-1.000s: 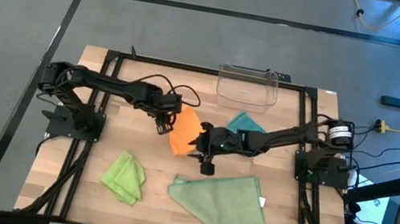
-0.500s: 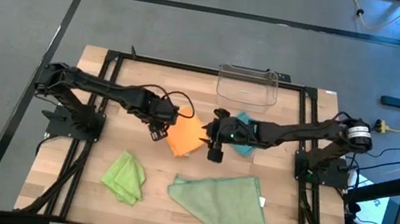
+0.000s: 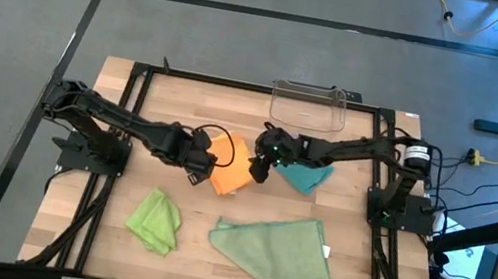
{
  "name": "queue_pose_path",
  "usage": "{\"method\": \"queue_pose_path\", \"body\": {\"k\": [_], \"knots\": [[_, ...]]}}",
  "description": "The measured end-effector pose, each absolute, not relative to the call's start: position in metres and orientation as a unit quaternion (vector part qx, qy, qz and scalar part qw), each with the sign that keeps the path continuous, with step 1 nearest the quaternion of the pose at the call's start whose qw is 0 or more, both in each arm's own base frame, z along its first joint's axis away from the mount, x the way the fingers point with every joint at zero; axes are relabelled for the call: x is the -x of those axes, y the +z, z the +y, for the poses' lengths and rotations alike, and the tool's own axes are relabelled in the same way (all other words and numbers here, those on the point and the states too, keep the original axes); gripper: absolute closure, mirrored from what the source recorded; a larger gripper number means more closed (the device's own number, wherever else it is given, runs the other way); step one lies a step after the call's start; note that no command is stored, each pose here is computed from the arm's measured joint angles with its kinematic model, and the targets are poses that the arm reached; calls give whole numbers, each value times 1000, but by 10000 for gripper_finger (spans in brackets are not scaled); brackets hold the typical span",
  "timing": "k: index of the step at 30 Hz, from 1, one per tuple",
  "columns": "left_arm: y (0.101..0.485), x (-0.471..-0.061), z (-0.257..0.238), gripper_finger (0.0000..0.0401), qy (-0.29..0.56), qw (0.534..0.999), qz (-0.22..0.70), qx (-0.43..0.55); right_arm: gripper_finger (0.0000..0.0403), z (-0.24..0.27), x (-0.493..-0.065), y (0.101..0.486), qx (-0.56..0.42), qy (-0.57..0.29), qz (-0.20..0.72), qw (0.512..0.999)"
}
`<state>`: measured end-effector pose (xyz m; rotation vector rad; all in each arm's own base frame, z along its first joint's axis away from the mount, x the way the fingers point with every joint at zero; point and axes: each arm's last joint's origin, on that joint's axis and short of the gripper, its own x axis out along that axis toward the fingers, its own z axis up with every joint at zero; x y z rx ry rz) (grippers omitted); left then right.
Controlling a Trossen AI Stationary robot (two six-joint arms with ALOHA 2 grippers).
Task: Fold microfiber towels
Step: Fold the orange microfiber cloth
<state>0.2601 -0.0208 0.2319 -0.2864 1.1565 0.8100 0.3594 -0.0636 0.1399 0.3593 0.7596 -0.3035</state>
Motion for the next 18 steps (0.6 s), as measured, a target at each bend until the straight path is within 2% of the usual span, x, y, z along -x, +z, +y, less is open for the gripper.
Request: {"method": "queue_pose_path", "body": {"k": [7,18], "knots": [[232,-259,-30,237,364,759,525,123,203,-66,-369,123,-227,-130,343,902],[233,-261,-34,237,375,769,503,120,203,-69,-377,101,-249,-162,325,898]]}}
